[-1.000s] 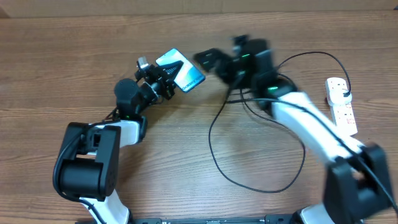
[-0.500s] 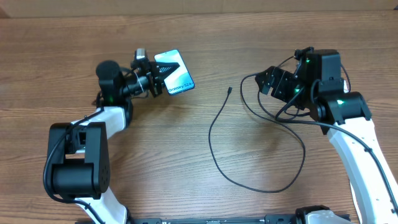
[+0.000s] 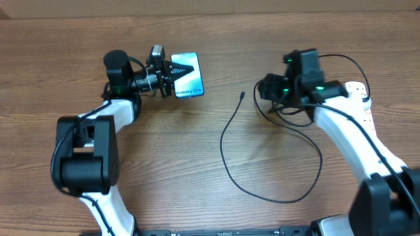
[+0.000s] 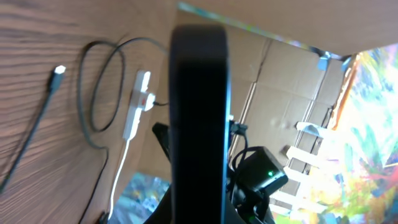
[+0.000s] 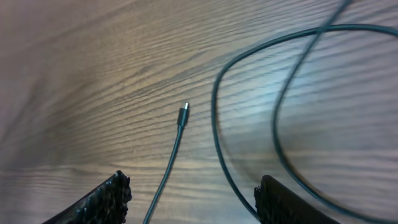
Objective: Plug charger to phone and switch on socket
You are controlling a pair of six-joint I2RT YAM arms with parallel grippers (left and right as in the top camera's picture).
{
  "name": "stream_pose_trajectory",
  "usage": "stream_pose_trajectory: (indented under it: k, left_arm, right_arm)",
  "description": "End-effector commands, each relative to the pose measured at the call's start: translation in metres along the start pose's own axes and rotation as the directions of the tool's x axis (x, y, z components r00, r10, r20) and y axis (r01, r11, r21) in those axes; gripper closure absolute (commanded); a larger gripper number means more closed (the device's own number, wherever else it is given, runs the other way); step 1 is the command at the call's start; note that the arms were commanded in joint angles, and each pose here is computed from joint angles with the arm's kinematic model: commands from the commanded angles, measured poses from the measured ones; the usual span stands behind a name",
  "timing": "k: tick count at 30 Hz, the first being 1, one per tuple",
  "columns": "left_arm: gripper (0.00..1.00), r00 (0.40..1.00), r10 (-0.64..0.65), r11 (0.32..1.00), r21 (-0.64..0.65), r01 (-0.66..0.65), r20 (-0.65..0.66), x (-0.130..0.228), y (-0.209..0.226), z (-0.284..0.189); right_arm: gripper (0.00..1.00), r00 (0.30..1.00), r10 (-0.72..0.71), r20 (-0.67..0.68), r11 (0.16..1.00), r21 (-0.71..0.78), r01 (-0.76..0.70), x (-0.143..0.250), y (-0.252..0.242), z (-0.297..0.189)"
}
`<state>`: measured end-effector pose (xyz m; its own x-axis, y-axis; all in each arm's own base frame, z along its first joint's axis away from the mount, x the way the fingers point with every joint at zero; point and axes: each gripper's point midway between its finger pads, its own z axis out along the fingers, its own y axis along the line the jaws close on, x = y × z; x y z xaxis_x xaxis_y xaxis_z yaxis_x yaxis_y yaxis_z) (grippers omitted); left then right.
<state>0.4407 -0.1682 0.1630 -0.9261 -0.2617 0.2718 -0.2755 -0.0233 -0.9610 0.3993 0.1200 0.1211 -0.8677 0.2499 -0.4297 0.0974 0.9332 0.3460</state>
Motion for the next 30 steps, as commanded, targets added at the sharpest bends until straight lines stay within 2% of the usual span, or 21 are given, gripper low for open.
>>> stream_pose_trajectory:
  k: [1, 11, 15, 22, 30]
  left_arm:
    - [0.96, 0.998, 0.008, 1.0, -0.012, -0.009, -0.057, 0.0, 0.014, 0.005]
    - [0.95, 0.993, -0.112, 0.993, -0.035, 0.11, -0.045, -0.007, 0.039, 0.018]
    - [0.96, 0.978, -0.205, 0.978, -0.039, 0.204, -0.034, -0.007, 0.04, 0.021]
    - [0.96, 0.97, -0.238, 0.971, -0.028, 0.239, 0.044, -0.016, 0.041, 0.034]
    - [0.96, 0.972, -0.223, 0.974, -0.021, 0.225, 0.079, -0.018, 0.041, 0.045]
  right_arm:
    - [0.35, 0.999, -0.034, 0.005, 0.998, 0.054, 0.033, 0.004, 0.001, 0.02]
    - [0.36, 1.0, 0.016, 0.026, 0.997, 0.076, -0.018, 0.007, 0.007, 0.069]
    - [0.4, 0.999, 0.017, 0.038, 0.997, 0.068, -0.019, 0.005, 0.009, 0.075]
    - [0.45, 0.999, 0.011, 0.046, 0.996, 0.085, -0.015, 0.006, 0.009, 0.08]
    - [0.45, 0.999, 0.0, 0.053, 0.996, 0.085, -0.005, 0.007, 0.013, 0.085]
